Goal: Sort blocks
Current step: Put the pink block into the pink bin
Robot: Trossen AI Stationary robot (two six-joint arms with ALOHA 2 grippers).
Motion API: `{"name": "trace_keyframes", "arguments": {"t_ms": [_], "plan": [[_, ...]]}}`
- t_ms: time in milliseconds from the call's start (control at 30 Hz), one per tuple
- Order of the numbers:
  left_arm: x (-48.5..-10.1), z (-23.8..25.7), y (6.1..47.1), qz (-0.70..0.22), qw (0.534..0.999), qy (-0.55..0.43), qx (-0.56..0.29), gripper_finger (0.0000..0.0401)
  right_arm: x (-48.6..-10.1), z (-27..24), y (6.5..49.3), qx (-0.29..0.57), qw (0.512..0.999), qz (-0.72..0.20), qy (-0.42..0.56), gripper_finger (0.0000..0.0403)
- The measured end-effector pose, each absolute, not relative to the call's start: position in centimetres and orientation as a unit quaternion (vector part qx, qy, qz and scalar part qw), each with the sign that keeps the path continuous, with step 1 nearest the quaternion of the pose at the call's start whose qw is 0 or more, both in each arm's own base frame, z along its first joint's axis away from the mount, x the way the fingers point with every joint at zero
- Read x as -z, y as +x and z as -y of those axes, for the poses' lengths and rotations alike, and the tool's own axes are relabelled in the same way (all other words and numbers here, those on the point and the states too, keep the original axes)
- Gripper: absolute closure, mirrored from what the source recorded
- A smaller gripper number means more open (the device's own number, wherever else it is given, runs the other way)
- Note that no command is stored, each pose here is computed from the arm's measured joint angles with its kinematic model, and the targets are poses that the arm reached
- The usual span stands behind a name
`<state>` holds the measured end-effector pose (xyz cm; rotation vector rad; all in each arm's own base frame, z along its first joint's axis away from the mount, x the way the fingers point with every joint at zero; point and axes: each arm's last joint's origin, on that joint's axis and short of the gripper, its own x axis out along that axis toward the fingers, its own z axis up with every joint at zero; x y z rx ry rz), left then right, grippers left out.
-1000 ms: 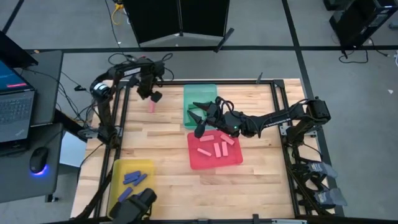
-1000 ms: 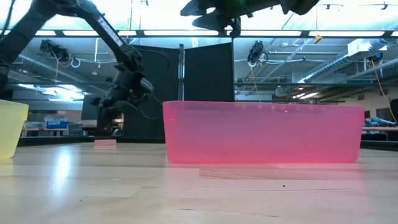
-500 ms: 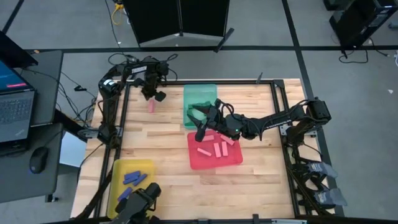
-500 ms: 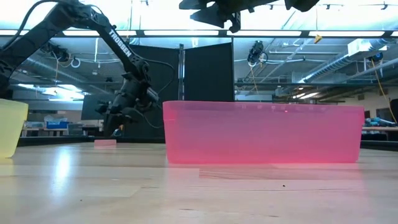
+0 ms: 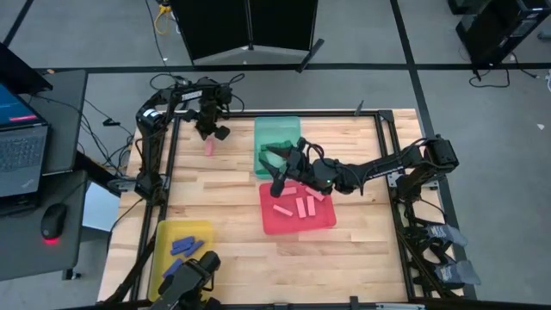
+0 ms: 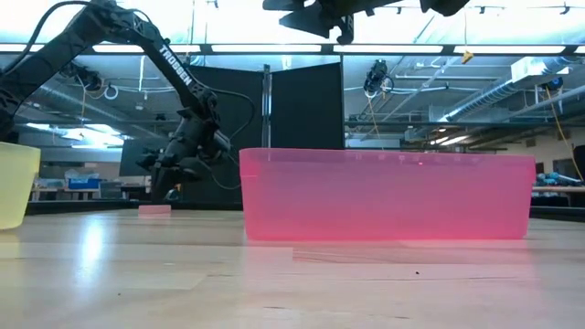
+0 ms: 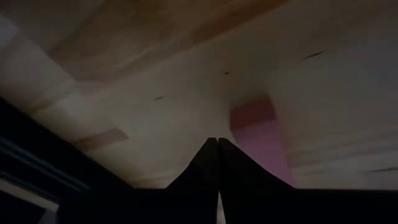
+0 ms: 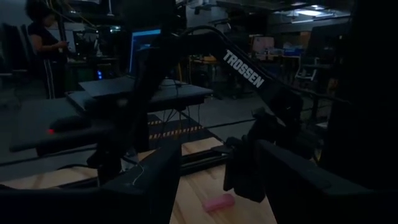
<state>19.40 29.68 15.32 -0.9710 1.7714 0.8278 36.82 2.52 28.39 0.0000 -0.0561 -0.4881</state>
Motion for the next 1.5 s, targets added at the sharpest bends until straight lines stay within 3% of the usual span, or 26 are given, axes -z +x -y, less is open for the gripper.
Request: {"name": "trace_keyframes", "arguments": {"t_ms": [433,700,967,1100,1200,1367,1500], "plan": [[-15.9,-29.6,19.4,-0.727,0.471,-0.401,-0.298,0.0398,-28.5,-3.0,36.8,0.236,0.971,0.03,-0.005,0.0185],[-19.8,-30.9,20.5,-0.669,0.543,-0.385,-0.331,0.0398,-28.5,-3.1,36.8,0.235,0.971,0.028,-0.014,0.0185],[-19.7,-31.5,23.4,-0.57,0.605,-0.412,-0.374,0.0397,-28.5,-2.9,36.8,0.237,0.971,0.029,-0.017,0.0185],[-19.8,-31.6,24.8,-0.513,0.609,-0.435,-0.42,0.0397,-28.5,-3.1,36.8,0.236,0.971,0.026,-0.029,0.0185],[-19.8,-30.4,25.6,-0.538,0.602,-0.416,-0.419,0.0397,-28.5,-3.4,36.7,0.231,0.972,0.023,-0.041,0.0185],[-19.7,-29.1,24.9,-0.612,0.542,-0.36,-0.45,0.0397,-28.5,-4.1,36.7,0.222,0.973,0.018,-0.064,0.0185],[-19.1,-28.4,24.3,-0.601,0.541,-0.372,-0.456,0.0397,-28.5,-4.8,36.6,0.213,0.974,0.015,-0.077,0.0185]]}}
